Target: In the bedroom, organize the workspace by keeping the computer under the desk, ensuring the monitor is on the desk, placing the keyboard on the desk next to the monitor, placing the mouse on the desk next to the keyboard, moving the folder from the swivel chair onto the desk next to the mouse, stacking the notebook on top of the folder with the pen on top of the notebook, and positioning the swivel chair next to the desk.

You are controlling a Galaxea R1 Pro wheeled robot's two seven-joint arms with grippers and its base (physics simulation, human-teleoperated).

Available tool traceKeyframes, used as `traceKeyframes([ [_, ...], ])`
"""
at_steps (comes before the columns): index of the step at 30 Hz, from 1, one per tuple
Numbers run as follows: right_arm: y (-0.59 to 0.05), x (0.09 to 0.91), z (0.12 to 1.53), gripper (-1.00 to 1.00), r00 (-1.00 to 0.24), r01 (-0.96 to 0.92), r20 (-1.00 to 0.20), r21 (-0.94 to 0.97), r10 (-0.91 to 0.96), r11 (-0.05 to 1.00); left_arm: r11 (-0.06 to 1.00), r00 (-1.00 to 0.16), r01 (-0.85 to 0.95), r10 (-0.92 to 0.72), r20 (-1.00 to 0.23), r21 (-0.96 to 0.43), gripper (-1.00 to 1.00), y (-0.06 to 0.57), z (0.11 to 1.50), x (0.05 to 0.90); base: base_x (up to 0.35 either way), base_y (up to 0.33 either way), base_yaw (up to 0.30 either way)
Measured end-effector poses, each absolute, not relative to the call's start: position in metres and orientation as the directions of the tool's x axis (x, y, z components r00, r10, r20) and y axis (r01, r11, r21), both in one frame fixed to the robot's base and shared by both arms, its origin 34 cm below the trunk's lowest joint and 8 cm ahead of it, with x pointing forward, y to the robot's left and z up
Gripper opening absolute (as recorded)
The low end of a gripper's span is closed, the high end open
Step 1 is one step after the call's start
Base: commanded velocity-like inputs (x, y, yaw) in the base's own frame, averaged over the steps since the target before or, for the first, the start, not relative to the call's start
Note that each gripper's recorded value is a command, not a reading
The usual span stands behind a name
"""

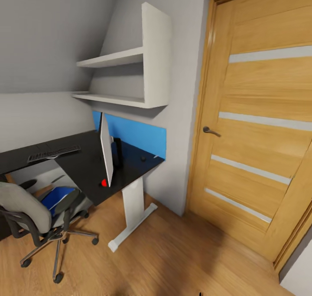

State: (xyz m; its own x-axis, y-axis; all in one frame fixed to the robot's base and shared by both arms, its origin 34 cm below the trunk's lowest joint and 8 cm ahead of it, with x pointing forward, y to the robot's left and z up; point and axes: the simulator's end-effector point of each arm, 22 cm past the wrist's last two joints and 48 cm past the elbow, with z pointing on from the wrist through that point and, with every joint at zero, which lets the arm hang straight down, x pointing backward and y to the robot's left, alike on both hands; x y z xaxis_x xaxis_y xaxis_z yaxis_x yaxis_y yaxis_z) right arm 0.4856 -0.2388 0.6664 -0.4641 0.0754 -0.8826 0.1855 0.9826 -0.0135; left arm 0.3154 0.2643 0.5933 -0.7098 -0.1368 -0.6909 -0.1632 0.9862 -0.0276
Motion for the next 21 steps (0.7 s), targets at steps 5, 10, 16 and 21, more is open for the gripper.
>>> traceKeyframes([
  [5, -0.227, 0.486, 0.667, 1.0, -0.467, 0.151, -0.882, -0.013, 0.059, 0.988, 0.986, -0.71, -0.165, -0.138, -0.691, -0.027, 1.0, 0.265, 0.593, 0.315, 0.0, 0.0, 0.278],
  [10, -0.223, 0.485, 0.666, 1.0, -0.472, 0.132, -0.88, -0.016, 0.048, 0.991, 0.986, -0.71, -0.166, -0.139, -0.691, -0.028, 1.0, 0.264, 0.593, 0.315, 0.0, 0.0, 0.278],
  [16, -0.223, 0.485, 0.665, 1.0, -0.472, 0.134, -0.88, -0.017, 0.049, 0.991, 0.986, -0.711, -0.167, -0.139, -0.689, -0.026, 1.0, 0.265, 0.593, 0.314, 0.0, 0.0, 0.171],
  [21, -0.223, 0.485, 0.666, 1.0, -0.47, 0.131, -0.881, -0.017, 0.047, 0.991, 0.986, -0.711, -0.167, -0.139, -0.689, -0.026, 1.0, 0.265, 0.593, 0.314, 0.0, 0.0, 0.027],
])
